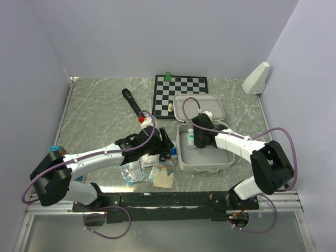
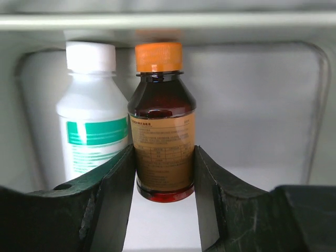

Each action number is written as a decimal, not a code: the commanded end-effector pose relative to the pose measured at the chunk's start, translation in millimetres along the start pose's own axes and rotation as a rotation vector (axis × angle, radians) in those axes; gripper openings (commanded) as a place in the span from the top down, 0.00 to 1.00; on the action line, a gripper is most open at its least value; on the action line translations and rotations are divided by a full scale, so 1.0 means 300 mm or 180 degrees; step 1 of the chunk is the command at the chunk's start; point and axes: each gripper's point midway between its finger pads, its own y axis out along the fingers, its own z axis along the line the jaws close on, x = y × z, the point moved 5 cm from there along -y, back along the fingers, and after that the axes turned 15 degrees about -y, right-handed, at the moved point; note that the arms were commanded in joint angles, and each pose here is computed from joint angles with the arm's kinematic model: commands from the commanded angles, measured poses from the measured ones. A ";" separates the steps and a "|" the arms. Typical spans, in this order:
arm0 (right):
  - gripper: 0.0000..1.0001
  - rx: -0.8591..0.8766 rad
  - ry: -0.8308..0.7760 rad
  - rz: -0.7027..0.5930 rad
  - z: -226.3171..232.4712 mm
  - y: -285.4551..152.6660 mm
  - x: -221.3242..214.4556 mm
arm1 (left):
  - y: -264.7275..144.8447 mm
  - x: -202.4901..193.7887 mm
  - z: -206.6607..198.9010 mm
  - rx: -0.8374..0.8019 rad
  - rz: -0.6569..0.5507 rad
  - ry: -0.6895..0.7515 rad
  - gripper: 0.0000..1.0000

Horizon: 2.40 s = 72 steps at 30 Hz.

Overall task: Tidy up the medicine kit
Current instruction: Adjust the pill bottle in the medicine box, then pick up the medical item at the center of the board.

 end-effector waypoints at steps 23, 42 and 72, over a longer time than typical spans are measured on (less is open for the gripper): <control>0.02 0.0485 0.0514 -0.0835 -0.009 -0.314 0.134 | 0.068 0.000 0.041 0.0366 -0.0055 0.0143 0.25; 0.04 0.0528 0.0524 -0.0815 -0.036 -0.352 0.038 | 0.279 -0.050 0.028 0.0600 0.0196 0.0445 0.36; 0.04 0.0534 0.0667 -0.1151 -0.089 -0.498 0.083 | -0.013 0.051 -0.355 -0.0661 0.0011 0.0251 0.88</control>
